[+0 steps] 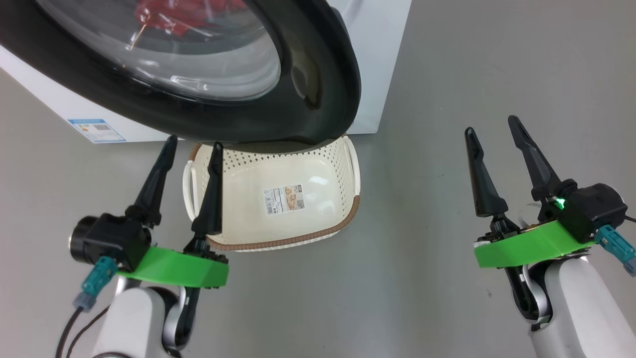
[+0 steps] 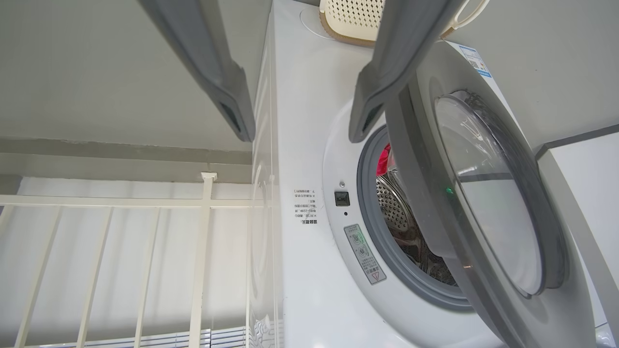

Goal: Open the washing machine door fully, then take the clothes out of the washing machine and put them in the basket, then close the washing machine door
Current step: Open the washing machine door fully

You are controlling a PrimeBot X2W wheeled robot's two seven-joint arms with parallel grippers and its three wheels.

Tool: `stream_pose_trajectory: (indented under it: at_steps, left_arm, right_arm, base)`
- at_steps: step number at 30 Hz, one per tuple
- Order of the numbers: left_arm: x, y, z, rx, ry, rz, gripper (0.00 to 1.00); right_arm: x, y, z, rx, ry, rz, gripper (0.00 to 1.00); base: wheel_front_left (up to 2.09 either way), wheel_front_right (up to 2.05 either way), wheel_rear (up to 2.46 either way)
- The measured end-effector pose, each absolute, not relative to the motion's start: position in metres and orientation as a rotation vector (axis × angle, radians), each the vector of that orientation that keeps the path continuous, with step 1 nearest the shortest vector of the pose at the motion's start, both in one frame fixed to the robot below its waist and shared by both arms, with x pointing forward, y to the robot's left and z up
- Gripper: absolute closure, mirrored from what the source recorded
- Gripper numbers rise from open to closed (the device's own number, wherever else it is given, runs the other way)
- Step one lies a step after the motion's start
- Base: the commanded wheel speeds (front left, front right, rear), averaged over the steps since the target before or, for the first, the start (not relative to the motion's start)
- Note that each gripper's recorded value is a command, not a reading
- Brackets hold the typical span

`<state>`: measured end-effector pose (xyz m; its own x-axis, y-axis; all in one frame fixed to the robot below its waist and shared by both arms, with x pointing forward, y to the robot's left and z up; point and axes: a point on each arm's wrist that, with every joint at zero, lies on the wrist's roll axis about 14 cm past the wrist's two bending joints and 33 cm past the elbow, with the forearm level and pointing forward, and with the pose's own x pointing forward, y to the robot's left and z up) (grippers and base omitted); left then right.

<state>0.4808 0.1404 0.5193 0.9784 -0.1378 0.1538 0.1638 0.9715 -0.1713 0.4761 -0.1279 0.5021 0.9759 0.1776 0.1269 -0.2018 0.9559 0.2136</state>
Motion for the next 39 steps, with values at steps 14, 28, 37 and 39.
stream_pose_trajectory:
  at_steps: [14, 28, 37, 39]
  left_arm:
    - [0.479, 0.143, 0.513, -0.181, -0.125, -0.146, 0.0]
    - [0.478, 0.151, 0.511, -0.168, -0.126, -0.129, 0.0]
    - [0.477, 0.159, 0.504, -0.16, -0.109, -0.105, 0.0]
    - [0.477, 0.161, 0.503, -0.163, -0.106, -0.101, 0.0]
  right_arm:
    - [0.477, -0.116, 0.495, 0.298, -0.082, 0.217, 1.0]
    - [0.509, -0.094, 0.502, 0.801, -0.061, 0.215, 1.0]
    - [0.553, -0.066, 0.522, 1.213, 0.064, 0.313, 1.0]
    - [0.561, -0.059, 0.522, 1.273, 0.117, 0.344, 1.0]
  base:
    - [0.0, 0.0, 0.0]
    - [0.0, 0.0, 0.0]
    - [0.0, 0.0, 0.0]
    - [0.0, 0.0, 0.0]
